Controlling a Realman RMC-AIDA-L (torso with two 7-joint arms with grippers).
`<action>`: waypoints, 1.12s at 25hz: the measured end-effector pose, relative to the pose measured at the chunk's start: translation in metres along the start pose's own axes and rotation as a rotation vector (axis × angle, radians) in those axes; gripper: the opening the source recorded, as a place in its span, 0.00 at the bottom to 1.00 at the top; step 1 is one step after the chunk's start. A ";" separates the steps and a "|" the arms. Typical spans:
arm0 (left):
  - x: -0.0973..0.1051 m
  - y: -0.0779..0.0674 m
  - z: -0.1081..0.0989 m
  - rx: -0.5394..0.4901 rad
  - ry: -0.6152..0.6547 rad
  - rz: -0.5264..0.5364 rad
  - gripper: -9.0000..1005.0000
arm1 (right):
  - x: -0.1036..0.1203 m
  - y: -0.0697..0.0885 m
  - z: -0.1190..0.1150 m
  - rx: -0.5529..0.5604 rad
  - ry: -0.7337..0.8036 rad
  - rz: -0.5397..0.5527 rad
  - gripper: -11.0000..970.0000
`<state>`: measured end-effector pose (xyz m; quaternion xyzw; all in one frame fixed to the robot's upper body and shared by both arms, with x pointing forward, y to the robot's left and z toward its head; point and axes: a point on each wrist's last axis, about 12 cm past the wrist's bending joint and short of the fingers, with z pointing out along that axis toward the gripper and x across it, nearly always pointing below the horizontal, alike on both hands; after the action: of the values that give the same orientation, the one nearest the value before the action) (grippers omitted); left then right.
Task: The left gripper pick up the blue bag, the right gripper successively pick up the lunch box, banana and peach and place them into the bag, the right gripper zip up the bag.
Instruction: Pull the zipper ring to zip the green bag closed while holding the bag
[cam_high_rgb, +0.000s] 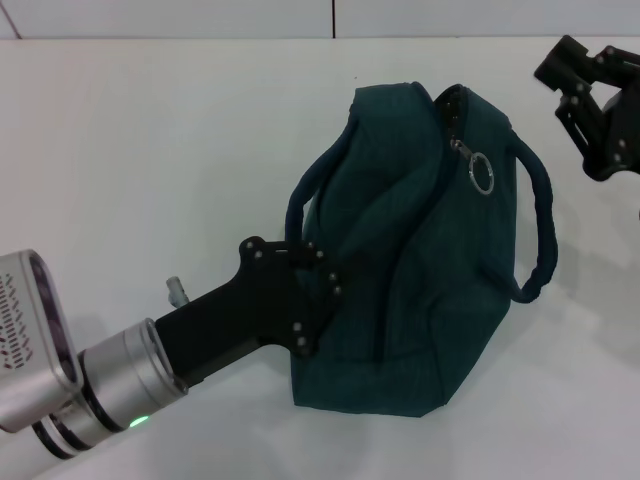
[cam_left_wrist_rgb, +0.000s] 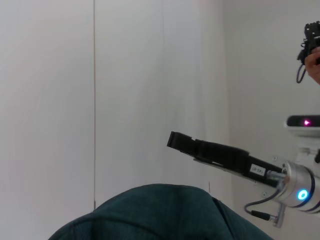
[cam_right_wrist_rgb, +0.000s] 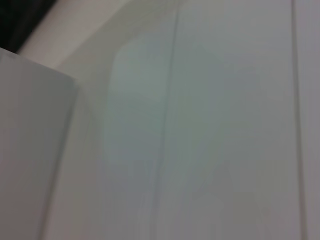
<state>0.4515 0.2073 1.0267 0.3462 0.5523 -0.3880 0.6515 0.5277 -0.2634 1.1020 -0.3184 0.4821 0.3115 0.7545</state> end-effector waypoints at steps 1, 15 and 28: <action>0.000 0.001 0.001 0.003 -0.001 0.002 0.06 | -0.003 -0.003 0.000 -0.035 0.015 0.036 0.03; -0.004 0.006 0.012 0.028 -0.008 0.020 0.06 | -0.009 -0.029 -0.009 -0.209 0.256 0.210 0.47; -0.003 0.005 0.010 0.028 -0.005 0.019 0.05 | 0.003 -0.022 0.014 -0.366 0.420 0.278 0.60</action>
<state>0.4603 0.2006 1.0312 0.3595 0.5418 -0.3902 0.6519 0.5538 -0.2650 1.1080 -0.4376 0.6021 0.4207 0.5187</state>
